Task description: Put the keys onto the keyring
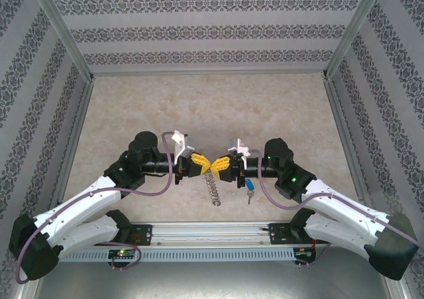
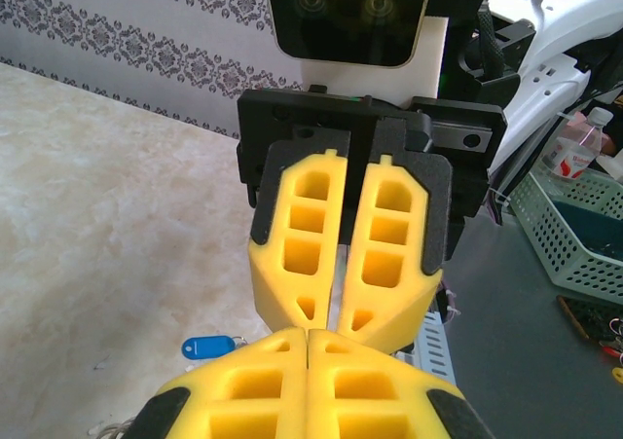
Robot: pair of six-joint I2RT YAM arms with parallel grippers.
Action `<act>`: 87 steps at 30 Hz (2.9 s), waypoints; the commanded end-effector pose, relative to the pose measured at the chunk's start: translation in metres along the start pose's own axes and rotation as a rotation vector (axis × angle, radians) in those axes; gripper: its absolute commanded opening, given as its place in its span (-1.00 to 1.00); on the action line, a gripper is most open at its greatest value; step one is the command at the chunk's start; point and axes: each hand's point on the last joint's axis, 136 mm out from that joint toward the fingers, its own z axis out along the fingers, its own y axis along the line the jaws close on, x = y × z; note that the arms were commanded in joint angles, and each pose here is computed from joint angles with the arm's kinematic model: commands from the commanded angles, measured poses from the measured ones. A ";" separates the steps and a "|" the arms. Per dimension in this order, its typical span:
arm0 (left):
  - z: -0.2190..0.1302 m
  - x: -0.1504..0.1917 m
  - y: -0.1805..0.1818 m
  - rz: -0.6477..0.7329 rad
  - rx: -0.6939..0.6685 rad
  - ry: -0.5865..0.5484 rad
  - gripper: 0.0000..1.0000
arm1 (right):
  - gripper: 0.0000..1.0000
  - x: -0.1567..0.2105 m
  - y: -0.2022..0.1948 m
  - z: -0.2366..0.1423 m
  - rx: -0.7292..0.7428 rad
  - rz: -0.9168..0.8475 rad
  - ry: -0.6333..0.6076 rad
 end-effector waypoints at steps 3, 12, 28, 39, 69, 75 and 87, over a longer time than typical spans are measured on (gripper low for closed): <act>-0.003 -0.031 -0.024 0.102 0.081 -0.065 -1.00 | -0.46 0.005 -0.002 -0.008 0.044 -0.036 -0.025; -0.006 -0.029 -0.026 0.108 0.084 -0.058 -1.00 | -0.28 0.006 -0.005 -0.012 0.081 -0.057 -0.042; -0.006 -0.026 -0.030 0.109 0.103 -0.048 -1.00 | -0.23 -0.009 0.006 -0.010 0.012 -0.080 -0.094; -0.006 -0.026 -0.030 0.106 0.110 -0.047 -1.00 | -0.59 -0.011 0.006 -0.004 -0.018 -0.073 -0.089; -0.027 -0.018 0.014 0.143 -0.263 0.111 -0.25 | -1.00 -0.002 -0.034 -0.026 0.311 -0.047 0.060; -0.021 -0.005 0.013 0.189 -0.294 0.250 -0.27 | -1.00 0.001 -0.035 -0.026 0.397 -0.062 0.189; -0.013 -0.002 0.006 0.254 -0.248 0.296 -0.30 | -1.00 -0.003 -0.020 -0.016 0.398 0.008 0.404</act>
